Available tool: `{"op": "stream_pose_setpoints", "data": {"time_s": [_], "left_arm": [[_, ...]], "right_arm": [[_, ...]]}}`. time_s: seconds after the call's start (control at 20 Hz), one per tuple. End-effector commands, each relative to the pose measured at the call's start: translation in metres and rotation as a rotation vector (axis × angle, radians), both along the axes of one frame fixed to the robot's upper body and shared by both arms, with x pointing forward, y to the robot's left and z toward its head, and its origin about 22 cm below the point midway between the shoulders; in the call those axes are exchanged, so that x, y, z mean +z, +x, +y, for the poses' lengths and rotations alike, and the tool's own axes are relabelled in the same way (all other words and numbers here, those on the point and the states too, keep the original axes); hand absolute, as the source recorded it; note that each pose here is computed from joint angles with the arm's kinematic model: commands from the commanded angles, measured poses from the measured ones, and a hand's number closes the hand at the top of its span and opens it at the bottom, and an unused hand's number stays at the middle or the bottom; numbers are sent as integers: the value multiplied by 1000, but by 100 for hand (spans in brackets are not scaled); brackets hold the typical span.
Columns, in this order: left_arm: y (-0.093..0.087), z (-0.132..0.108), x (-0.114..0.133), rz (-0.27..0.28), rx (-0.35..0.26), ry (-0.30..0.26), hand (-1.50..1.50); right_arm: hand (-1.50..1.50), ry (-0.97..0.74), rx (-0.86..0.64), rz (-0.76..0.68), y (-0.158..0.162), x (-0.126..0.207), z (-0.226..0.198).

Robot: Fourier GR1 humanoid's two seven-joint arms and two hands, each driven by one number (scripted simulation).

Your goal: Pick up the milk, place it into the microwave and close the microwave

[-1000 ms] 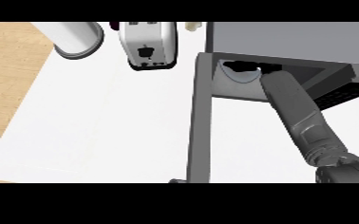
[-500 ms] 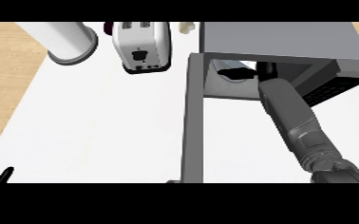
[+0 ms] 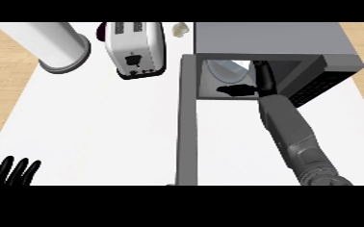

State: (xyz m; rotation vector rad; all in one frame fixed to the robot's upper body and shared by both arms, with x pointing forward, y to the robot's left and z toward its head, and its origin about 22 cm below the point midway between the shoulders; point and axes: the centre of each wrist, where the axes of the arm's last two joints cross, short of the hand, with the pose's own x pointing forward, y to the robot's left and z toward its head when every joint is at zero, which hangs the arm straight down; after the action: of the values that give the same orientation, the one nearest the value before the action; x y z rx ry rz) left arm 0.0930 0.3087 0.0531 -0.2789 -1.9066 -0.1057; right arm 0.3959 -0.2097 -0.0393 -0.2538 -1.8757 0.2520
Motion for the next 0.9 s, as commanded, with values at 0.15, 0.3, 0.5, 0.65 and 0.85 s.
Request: {"op": "stream_pose_setpoints", "data": {"time_s": [0.15,0.3,0.5,0.65,0.85], "left_arm": [[16,-34,9,-8,-58,29,-150],[17,-33,3,18,-91,25,-150],[34,-44,9,45,-161,50,-150],[34,-62,12,65,-204,90,150],[57,-82,-6,93,-270,149,150]], "right_arm": [[-150,65,52,18,-44,-46,-7],[-150,97,66,33,-51,-46,0],[-150,132,109,61,-81,-62,-11],[-150,182,99,29,-94,-58,-24],[-150,186,104,14,-131,-60,-35]]}}
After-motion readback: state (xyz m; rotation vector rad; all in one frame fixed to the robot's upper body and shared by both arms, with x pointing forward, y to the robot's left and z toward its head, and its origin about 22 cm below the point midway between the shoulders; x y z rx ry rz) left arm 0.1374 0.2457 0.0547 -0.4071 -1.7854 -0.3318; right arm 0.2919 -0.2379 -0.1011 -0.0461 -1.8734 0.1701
